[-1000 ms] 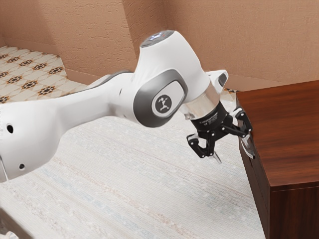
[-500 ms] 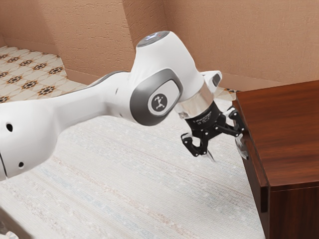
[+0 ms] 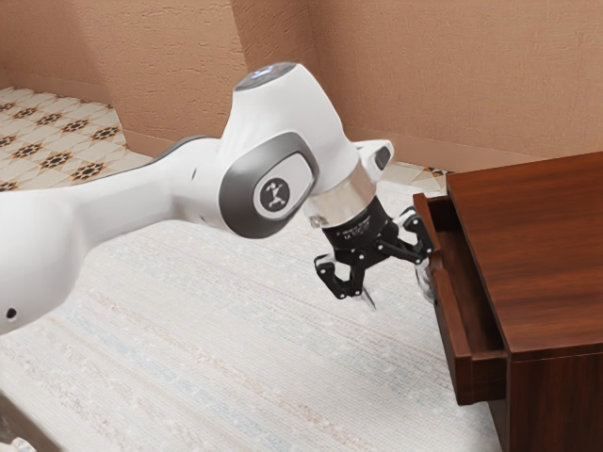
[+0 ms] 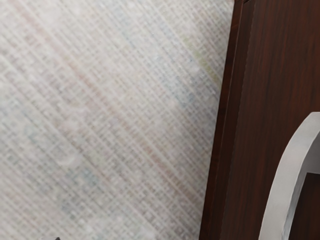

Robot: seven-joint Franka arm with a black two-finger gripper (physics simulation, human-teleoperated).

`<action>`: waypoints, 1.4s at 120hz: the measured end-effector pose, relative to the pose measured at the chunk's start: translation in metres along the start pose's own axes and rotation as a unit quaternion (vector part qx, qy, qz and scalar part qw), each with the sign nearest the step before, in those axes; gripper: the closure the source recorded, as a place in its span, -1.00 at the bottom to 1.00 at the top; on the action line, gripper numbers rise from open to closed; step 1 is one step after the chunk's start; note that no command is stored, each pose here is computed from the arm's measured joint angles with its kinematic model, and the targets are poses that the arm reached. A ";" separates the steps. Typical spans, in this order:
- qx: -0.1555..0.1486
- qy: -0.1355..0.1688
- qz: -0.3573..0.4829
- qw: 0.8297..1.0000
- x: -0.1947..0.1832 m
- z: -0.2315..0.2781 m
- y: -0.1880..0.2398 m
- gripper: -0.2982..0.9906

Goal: Pull the drawer handle with one arm to open the drawer

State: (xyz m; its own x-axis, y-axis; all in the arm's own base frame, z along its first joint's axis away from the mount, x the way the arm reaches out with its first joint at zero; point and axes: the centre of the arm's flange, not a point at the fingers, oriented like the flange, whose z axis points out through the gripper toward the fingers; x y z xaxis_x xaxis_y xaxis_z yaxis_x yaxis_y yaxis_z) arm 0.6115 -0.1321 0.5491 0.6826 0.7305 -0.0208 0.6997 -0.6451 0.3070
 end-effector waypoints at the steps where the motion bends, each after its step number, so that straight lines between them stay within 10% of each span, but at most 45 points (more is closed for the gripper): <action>1: 0.000 0.000 0.000 1.000 0.000 0.000 -0.001 -0.26; 168: 0.016 0.006 0.005 1.000 0.028 -0.044 -0.089 -0.23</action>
State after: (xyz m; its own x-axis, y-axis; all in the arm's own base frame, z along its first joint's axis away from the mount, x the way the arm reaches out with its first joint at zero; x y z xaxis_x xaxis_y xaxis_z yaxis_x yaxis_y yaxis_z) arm 0.5592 -0.0442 0.5630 0.6878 0.7259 -0.0072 0.6992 -0.6597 0.2756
